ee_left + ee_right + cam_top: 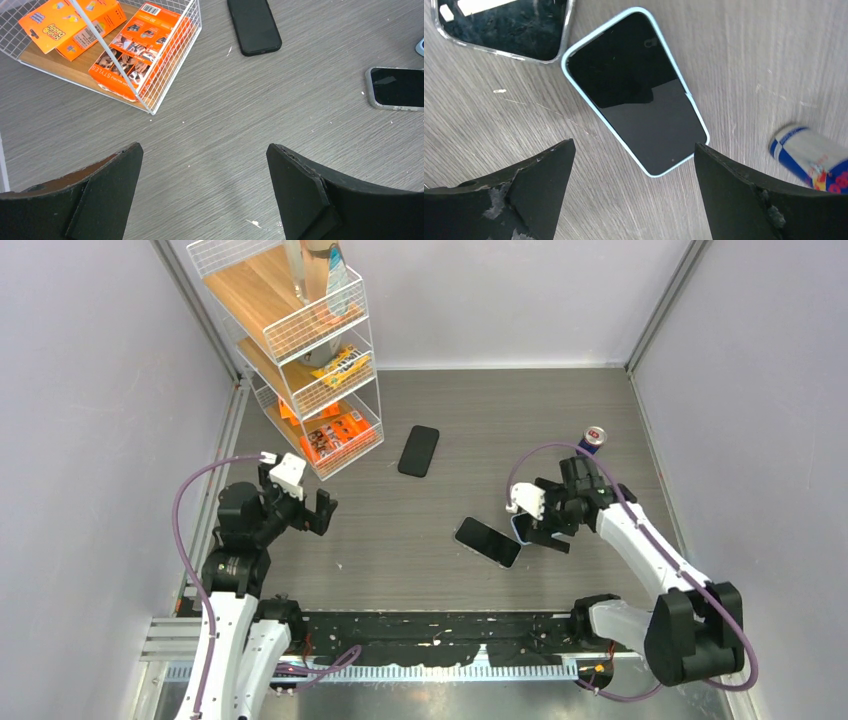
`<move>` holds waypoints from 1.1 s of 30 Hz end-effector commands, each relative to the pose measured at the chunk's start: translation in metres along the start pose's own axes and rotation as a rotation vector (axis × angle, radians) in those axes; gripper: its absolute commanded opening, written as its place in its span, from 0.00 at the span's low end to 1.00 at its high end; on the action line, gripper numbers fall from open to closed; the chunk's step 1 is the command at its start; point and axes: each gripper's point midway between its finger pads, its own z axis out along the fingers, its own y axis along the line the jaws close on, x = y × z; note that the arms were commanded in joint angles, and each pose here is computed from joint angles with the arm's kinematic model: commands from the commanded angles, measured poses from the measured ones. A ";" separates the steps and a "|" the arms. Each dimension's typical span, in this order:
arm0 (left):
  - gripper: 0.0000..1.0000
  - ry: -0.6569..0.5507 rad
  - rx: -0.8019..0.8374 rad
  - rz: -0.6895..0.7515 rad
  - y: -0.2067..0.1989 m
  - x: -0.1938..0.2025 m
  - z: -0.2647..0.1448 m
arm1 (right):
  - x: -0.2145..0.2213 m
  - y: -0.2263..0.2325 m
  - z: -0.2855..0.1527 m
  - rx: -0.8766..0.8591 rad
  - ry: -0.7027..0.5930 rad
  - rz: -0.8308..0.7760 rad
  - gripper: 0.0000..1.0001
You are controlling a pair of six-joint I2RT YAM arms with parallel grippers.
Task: Take the phone out of the phone case
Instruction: Pick up the phone at the center of the board.
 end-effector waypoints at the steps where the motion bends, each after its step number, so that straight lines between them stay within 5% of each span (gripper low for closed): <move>1: 0.99 -0.008 0.016 0.011 -0.001 -0.001 0.002 | -0.005 -0.011 0.006 -0.025 0.055 -0.175 0.95; 6: 0.99 -0.004 0.013 0.019 0.000 0.001 0.002 | -0.015 -0.014 0.016 -0.090 0.077 -0.196 0.96; 13: 0.99 -0.001 0.013 0.019 0.000 0.002 0.003 | -0.068 0.005 0.021 -0.153 -0.067 -0.137 0.95; 26: 0.99 -0.002 0.009 0.018 0.001 0.003 0.003 | -0.136 0.042 0.039 -0.241 -0.242 0.169 0.95; 33: 0.99 -0.004 0.000 0.021 0.002 0.003 0.003 | -0.131 0.044 0.063 -0.181 -0.168 0.228 0.95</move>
